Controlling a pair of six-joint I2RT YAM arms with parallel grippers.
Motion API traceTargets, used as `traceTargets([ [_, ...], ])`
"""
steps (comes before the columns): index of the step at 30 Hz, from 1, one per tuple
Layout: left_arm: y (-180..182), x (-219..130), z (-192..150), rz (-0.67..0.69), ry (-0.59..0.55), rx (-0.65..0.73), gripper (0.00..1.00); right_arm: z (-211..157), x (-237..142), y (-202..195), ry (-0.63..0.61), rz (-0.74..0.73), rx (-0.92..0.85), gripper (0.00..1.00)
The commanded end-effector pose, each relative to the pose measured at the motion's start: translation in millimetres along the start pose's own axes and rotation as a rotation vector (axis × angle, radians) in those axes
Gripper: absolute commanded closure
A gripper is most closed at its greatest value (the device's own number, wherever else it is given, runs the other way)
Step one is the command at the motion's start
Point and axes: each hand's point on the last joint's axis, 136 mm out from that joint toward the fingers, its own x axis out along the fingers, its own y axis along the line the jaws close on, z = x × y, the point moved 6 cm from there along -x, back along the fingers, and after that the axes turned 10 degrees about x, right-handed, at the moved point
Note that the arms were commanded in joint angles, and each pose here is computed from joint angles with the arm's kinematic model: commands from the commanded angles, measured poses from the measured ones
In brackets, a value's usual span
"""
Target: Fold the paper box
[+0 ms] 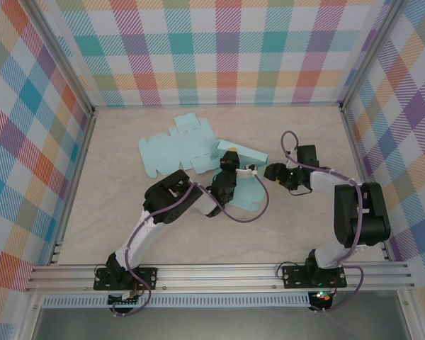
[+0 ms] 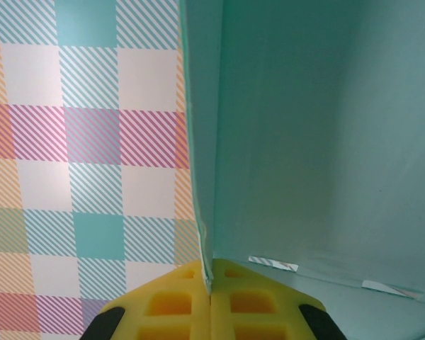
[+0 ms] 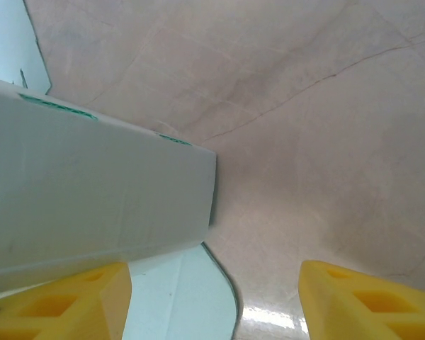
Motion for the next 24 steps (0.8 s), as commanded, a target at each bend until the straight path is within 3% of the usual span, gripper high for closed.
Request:
traceTargets([
  [1, -21, -9, 15, -0.046, -0.061, 0.066, 1.0, 3, -2, 15, -0.042, 0.075, -0.046, 0.36],
  [11, -16, -15, 14, -0.069, -0.116, 0.058, 1.0, 7, 4, 20, -0.142, 0.145, -0.121, 0.34],
  [24, -14, -14, 12, -0.138, -0.132, 0.078, 1.0, -14, -7, 23, -0.158, 0.161, -0.18, 0.28],
])
